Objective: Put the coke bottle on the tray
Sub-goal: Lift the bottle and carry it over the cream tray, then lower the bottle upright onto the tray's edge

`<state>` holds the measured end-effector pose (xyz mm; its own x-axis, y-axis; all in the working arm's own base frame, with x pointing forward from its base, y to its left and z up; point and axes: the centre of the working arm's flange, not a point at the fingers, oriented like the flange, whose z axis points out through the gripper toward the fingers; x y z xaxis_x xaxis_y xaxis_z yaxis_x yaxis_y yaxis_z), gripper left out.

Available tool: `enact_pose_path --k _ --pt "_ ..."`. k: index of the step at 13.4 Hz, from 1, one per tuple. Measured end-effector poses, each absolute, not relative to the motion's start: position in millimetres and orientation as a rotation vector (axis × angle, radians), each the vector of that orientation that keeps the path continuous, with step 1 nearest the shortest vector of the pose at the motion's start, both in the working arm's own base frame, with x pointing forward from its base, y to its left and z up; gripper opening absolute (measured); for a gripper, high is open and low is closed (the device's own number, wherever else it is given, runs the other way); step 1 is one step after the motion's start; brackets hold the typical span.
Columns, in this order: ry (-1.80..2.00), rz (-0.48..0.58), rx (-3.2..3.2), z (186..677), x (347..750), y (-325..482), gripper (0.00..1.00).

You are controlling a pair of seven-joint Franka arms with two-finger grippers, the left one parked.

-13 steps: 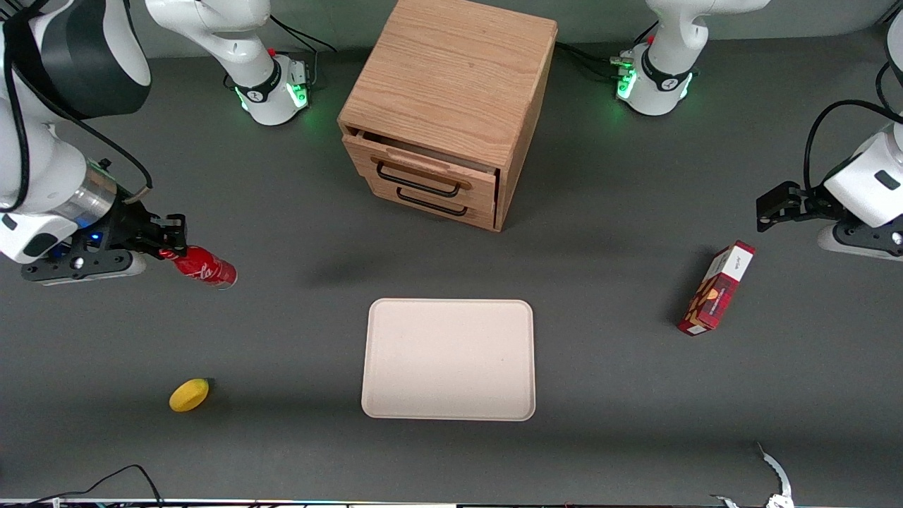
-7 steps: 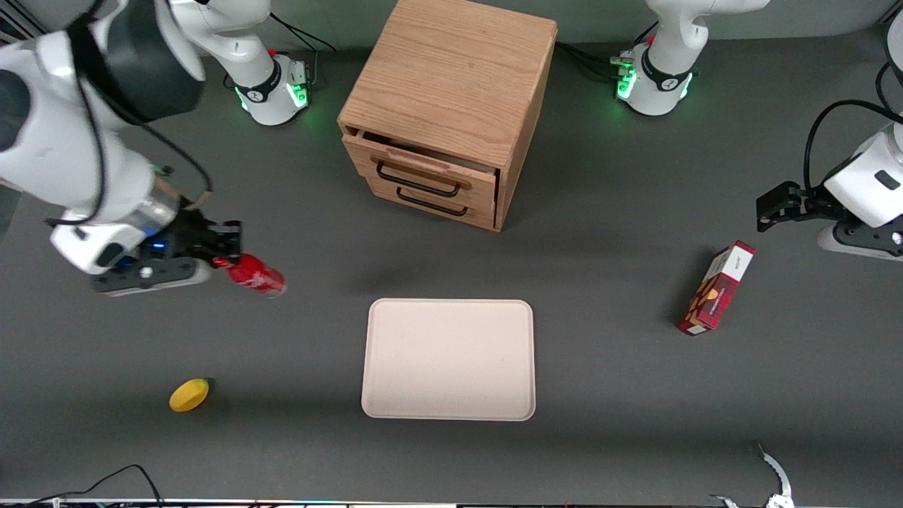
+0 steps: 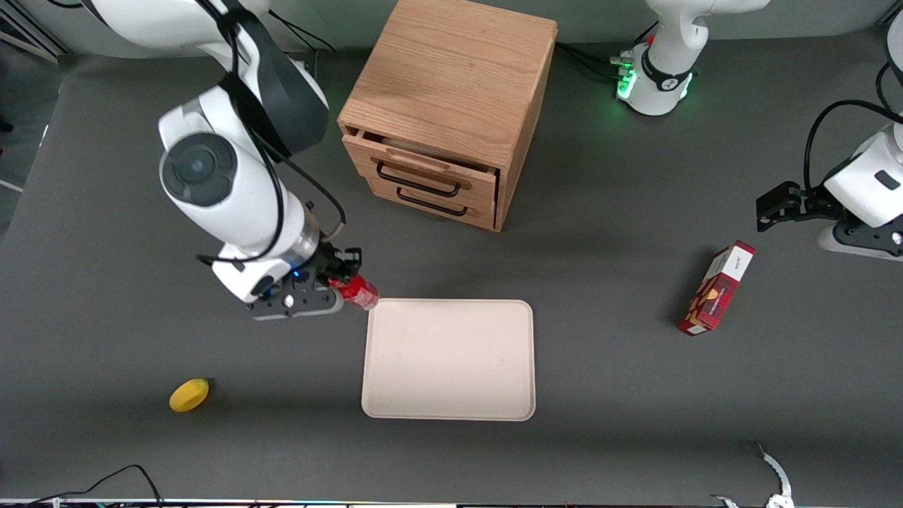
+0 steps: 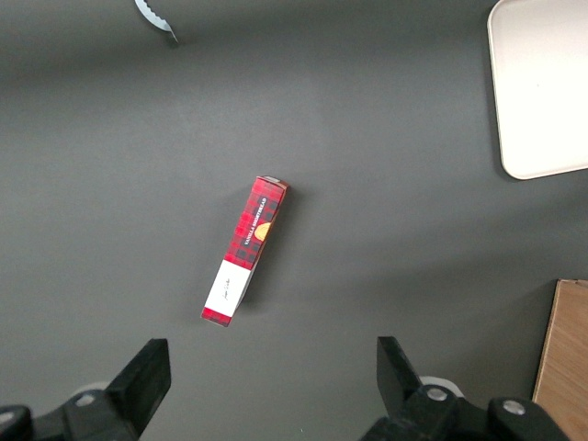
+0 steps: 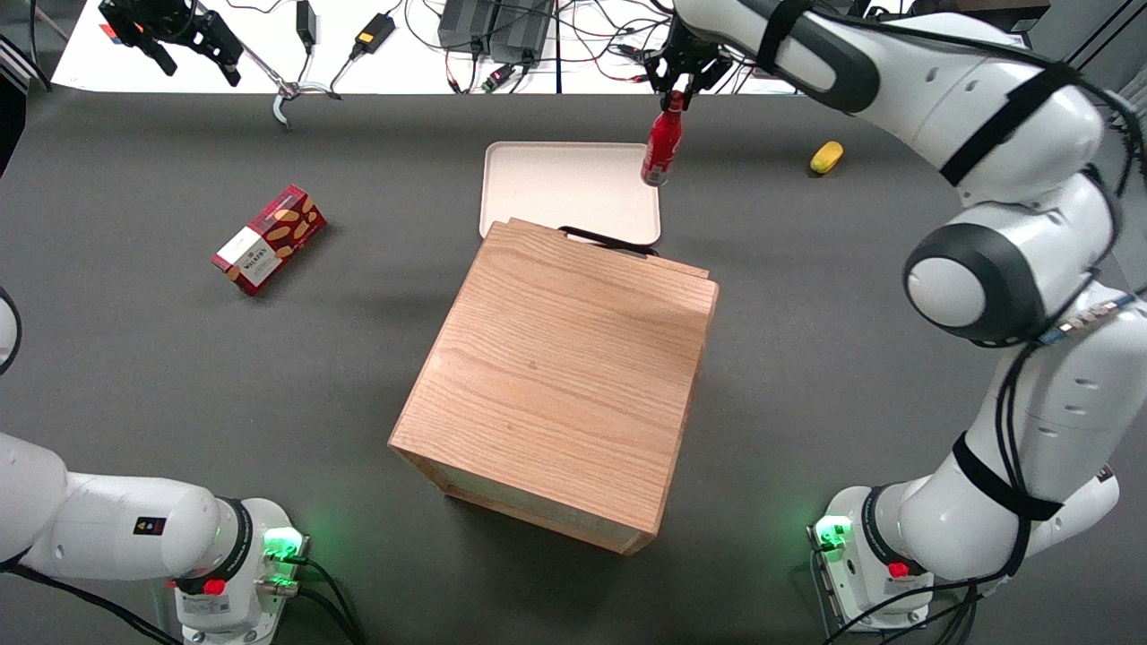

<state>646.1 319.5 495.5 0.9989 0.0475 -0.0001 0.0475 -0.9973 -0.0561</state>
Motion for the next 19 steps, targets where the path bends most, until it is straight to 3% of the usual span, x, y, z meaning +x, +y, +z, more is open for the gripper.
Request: enact_pose_path --k 6,12,19 --pt "-0.028 -0.137 -3.063 438.9 699.3 301.0 0.31" --pt "-0.054 -0.228 -3.053 390.1 714.4 316.0 0.31" --pt "-0.075 -0.24 -3.05 345.7 717.9 331.1 0.31"
